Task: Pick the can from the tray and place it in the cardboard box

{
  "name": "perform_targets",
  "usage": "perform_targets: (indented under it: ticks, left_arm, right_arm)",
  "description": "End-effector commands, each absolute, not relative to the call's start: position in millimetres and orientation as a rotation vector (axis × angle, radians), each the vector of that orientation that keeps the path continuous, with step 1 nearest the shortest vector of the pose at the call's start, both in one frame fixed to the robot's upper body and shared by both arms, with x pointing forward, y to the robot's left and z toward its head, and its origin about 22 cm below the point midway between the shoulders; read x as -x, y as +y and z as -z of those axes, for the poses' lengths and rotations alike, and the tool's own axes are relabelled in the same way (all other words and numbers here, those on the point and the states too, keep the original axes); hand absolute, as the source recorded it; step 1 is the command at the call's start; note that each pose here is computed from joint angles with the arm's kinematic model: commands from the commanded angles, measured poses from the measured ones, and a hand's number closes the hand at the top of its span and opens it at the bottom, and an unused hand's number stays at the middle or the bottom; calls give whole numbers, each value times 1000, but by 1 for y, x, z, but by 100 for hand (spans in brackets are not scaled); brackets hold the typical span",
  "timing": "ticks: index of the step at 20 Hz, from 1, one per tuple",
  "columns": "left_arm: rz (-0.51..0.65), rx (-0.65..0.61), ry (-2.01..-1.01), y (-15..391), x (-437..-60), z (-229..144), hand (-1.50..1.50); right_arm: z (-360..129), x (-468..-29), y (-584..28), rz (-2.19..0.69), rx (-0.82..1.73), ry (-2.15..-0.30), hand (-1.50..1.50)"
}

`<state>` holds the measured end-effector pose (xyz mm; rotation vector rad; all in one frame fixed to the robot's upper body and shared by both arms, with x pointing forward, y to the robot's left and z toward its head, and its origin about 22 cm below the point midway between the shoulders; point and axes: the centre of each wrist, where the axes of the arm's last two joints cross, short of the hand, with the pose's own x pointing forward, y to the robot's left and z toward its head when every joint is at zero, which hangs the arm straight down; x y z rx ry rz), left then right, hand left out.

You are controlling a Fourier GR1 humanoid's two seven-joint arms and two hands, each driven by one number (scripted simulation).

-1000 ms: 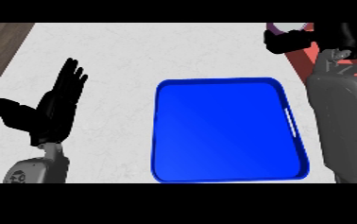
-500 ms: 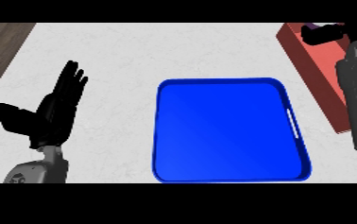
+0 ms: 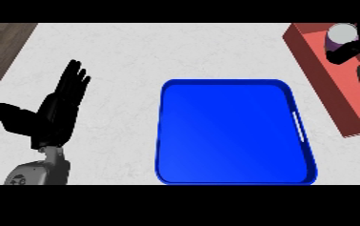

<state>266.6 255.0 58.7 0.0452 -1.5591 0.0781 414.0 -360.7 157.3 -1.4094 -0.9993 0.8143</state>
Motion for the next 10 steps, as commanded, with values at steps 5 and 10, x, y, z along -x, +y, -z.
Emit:
perform_targets:
  ticks: [5, 10]
  left_arm:
    - [-81, -37, -1572, 245, -263, -52, 0]
    - [-75, -46, -1555, 254, -263, -54, 0]
  right_arm:
    - [-131, -414, -402, -759, 1254, -966, -150]
    - [-151, -412, -407, -596, 1365, -1312, -150]
